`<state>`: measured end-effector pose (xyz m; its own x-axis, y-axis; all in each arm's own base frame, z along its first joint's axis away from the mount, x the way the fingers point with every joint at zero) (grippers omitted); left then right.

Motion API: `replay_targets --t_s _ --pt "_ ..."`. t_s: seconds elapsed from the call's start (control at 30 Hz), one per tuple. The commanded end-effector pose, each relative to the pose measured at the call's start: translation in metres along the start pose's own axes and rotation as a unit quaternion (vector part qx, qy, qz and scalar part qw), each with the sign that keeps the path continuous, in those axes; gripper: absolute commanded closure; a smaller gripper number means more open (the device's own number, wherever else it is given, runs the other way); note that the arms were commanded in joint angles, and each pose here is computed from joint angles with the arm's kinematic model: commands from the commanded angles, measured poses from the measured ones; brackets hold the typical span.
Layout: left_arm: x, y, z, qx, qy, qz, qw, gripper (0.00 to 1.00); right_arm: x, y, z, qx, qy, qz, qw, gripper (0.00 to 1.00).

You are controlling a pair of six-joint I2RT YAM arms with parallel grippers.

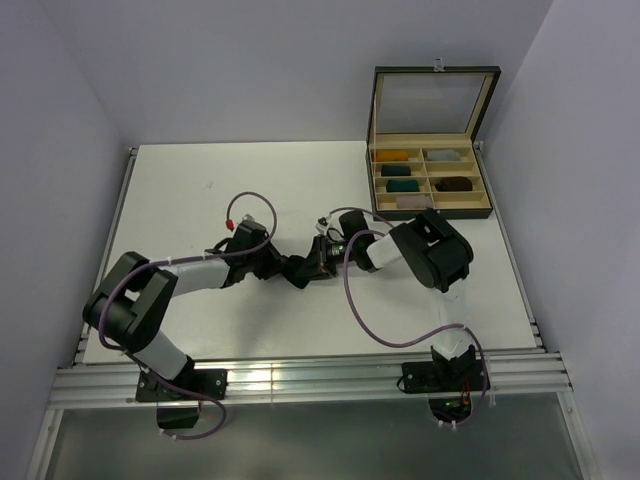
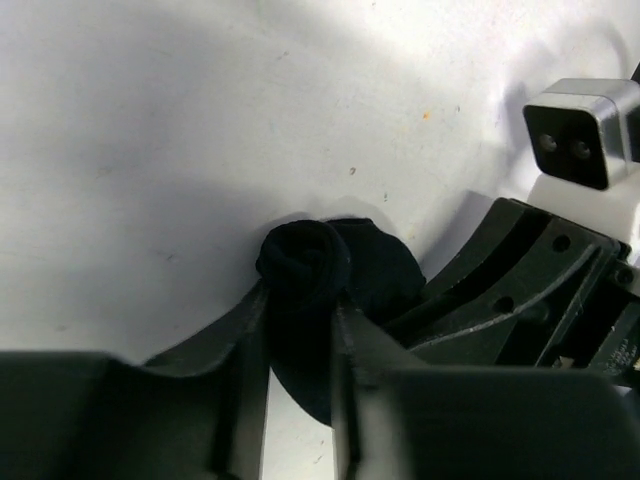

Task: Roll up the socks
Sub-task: Roll the sock at the center of the board.

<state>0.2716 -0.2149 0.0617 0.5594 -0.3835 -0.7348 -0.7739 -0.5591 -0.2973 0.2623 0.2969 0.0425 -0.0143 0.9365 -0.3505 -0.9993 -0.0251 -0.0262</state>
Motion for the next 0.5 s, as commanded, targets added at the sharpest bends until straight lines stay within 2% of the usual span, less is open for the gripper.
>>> replay_targets --t_s 0.0,0.1,0.17,0.23,0.4,0.47 --pt "0.012 0.013 0.036 0.022 -0.093 0.015 0.995 0.8 -0.005 -0.001 -0.015 -0.031 0.086 -0.031 0.995 0.86" --pt "0.014 0.014 0.037 0.025 -0.102 0.019 0.994 0.91 -0.007 -0.001 -0.006 -0.074 0.118 -0.037 0.99 0.68" --pt "0.014 0.014 0.035 0.029 -0.103 0.02 0.994 0.99 -0.007 0.003 -0.004 -0.098 0.139 -0.037 0.985 0.62" --pt "0.013 0.014 0.038 0.033 -0.112 0.023 0.993 0.99 -0.012 0.003 -0.003 -0.112 0.175 -0.048 0.977 0.57" --pt "0.008 0.008 0.031 0.053 -0.114 0.019 0.992 1.0 -0.021 0.007 0.009 -0.177 0.23 -0.07 0.954 0.53" --pt "0.006 0.006 0.029 0.06 -0.118 0.017 0.991 1.0 -0.028 0.004 0.02 -0.212 0.256 -0.097 0.938 0.53"
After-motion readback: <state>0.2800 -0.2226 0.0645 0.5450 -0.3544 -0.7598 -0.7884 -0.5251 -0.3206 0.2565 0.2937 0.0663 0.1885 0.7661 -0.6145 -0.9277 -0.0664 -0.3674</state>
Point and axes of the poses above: each gripper's point midway between its finger pads, its own x axis out along the fingers, its own z axis along the line the jaws close on, y = z × x, the point moved 5 cm from there along -x, back along the fingers, and after that the axes turned 1 degree about x, right-handed, at the moved point
